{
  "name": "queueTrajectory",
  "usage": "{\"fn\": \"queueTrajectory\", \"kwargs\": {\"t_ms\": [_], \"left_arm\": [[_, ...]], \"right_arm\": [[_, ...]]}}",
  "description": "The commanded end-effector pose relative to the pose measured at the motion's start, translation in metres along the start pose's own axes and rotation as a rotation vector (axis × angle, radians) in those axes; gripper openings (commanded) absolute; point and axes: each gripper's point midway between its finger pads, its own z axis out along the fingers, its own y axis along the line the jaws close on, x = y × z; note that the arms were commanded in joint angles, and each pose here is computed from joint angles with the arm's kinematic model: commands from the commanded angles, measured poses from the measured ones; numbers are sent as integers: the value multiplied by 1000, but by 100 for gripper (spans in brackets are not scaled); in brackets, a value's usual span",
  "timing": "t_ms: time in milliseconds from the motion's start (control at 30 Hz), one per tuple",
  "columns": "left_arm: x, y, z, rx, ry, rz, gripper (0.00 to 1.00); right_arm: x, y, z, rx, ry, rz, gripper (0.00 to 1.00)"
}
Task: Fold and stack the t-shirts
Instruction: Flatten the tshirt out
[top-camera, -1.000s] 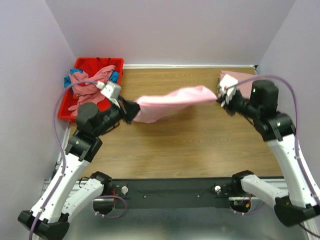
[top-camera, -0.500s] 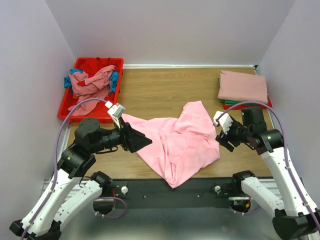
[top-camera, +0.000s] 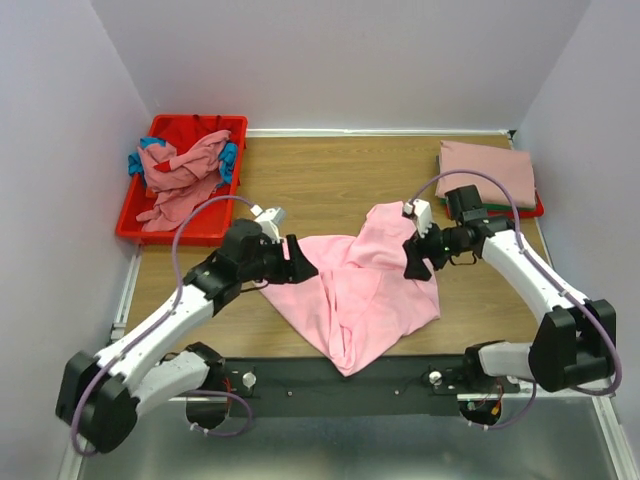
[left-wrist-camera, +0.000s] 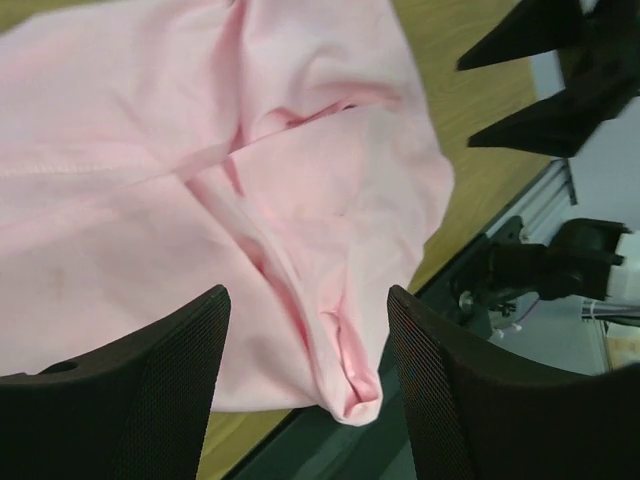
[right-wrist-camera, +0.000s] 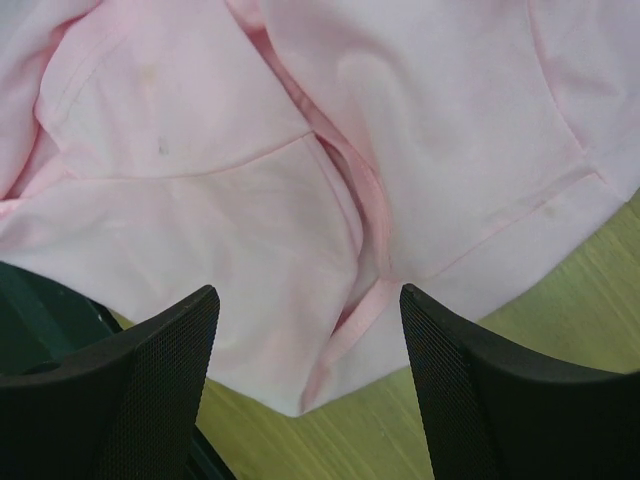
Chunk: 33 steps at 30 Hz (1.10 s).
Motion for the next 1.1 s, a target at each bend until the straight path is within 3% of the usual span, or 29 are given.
{"fn": "queueTrajectory", "kwargs": {"t_ms": [0,367,667,833,933,1000,1033,1067], "left_arm": [[6,24,34,-56,3,-72,70],[25,48,83,-261,97,-15,67],[57,56,90,-322,183,17,66],[73,59,92,-327,220,24,65],[78,61,97,-324,239,27,56],[81,61,99,-324,250,29,43],[83,61,99,-317,256,27,32],[84,61,99,-314,259,26,29]], "right_arm": [[-27,-15,6,20,-93,56,80],[-26,-75,14,147,-109,260,78],[-27,-118,59,111,-16,385,59],[-12,-126,70,132,36,397,54],[-5,-126,77,122,52,412,45],[-3,-125,80,114,60,424,38],[-6,-127,79,116,55,421,30],[-6,-127,79,118,54,420,25]]}}
